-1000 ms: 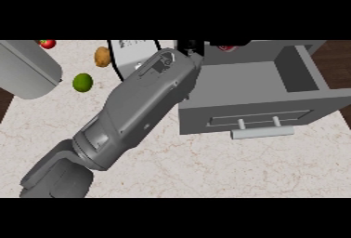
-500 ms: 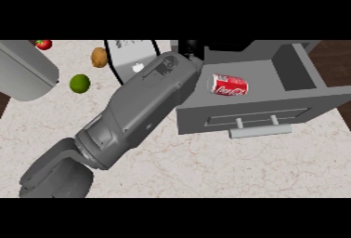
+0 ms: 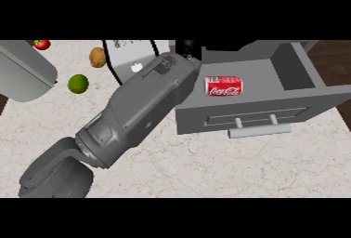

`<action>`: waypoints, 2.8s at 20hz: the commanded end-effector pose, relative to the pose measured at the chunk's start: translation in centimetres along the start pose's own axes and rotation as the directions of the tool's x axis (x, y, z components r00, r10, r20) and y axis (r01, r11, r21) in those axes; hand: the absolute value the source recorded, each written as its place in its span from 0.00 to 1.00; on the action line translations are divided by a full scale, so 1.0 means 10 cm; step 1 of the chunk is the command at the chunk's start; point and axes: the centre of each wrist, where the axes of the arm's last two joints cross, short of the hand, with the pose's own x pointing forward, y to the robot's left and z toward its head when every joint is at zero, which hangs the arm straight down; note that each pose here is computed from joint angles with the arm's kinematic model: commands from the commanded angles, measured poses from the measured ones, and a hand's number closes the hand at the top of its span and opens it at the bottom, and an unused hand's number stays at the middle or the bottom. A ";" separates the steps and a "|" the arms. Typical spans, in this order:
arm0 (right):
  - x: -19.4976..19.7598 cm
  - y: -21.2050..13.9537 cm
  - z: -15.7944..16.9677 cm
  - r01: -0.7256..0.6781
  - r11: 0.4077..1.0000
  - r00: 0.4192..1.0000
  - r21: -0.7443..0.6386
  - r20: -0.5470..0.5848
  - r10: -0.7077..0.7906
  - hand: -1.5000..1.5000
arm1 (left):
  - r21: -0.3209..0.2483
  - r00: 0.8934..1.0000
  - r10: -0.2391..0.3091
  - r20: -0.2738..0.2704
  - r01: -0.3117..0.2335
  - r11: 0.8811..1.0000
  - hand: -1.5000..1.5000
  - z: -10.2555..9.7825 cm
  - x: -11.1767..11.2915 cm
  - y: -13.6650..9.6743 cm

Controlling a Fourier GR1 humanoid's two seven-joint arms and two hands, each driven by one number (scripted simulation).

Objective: Pick up the can, place it into the drawer and close the drawer

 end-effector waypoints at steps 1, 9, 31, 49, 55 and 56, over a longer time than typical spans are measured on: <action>0.03 0.00 0.07 0.000 1.000 1.000 0.017 0.012 0.000 0.00 | 0.006 1.000 0.022 0.005 -0.022 1.000 0.00 0.00 -0.08 0.03; 0.29 0.05 -0.10 -0.320 0.942 0.931 0.099 0.215 0.294 0.00 | -0.025 0.996 0.072 0.062 -0.070 0.997 0.00 -0.02 -0.01 0.03; 0.00 1.36 -1.25 -0.732 0.679 0.646 0.054 0.371 0.668 0.00 | -0.035 0.992 0.109 0.066 -0.106 0.994 0.00 0.06 0.30 -0.11; -1.05 1.98 -2.21 -0.956 0.279 0.288 0.084 0.415 0.863 0.00 | 0.035 0.996 0.074 0.047 -0.076 0.996 0.00 -0.10 0.26 0.56; -1.40 1.84 -2.44 -0.966 0.238 0.258 0.101 0.359 0.897 0.00 | 0.060 0.995 0.056 0.083 -0.061 0.996 0.00 -0.12 0.43 0.84; -1.48 1.97 -2.46 -0.968 0.232 0.249 0.092 0.349 0.903 0.00 | 0.055 0.997 0.058 0.060 -0.061 0.997 0.00 -0.07 0.43 0.75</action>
